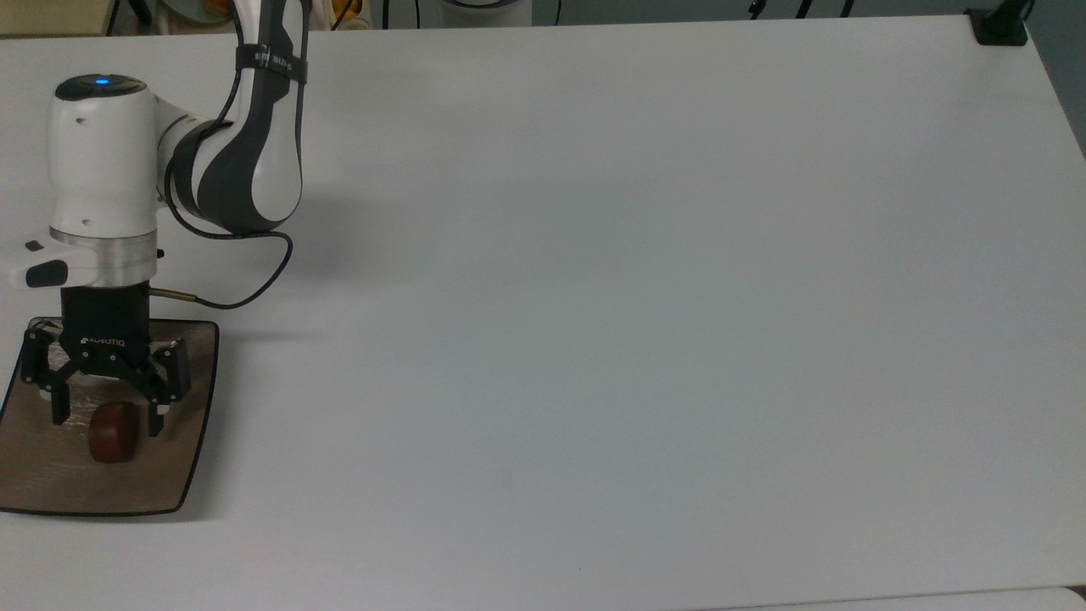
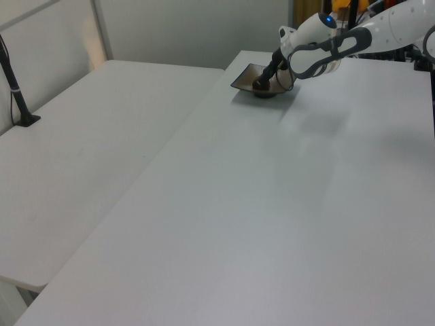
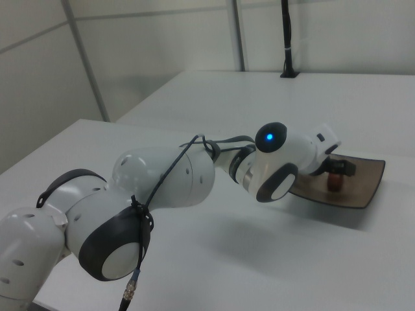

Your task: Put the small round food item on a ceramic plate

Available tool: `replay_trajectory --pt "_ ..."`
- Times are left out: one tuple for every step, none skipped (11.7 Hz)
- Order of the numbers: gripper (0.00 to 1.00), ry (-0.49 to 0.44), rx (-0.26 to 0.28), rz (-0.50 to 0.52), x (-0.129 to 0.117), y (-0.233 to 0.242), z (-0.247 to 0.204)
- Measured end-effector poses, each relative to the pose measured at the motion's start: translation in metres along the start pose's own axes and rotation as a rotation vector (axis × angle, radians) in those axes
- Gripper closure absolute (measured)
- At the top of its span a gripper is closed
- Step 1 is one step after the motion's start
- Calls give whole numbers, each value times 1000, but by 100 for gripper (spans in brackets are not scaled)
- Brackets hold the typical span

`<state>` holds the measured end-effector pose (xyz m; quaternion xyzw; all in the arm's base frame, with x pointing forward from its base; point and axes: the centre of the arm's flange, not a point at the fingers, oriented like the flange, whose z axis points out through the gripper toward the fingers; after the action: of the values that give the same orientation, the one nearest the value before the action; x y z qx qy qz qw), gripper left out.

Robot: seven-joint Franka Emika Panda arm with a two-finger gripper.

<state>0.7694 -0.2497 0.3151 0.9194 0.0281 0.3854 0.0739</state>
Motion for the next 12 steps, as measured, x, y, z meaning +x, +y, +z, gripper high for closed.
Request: replay_trajectory --pt "0 18 -1 -5 12 -1 -10" --pt "0 41 -1 -16 30 -6 -29" --pt "0 43 13 -37 50 -18 -52" --pt "0 10 45 -58 71 -32 -79" --pt "0 -50 86 -60 93 -45 -112" --pt "0 -115 119 -41 113 -53 -150" --pt "0 -184 143 -14 129 -60 -192" --pt "0 -274 172 7 139 -71 -234" --pt "0 -367 195 31 145 -86 -274" --pt "0 -444 205 63 149 -104 -312" --pt "0 -491 207 87 150 -116 -337" --pt "0 -538 207 110 149 -129 -358"
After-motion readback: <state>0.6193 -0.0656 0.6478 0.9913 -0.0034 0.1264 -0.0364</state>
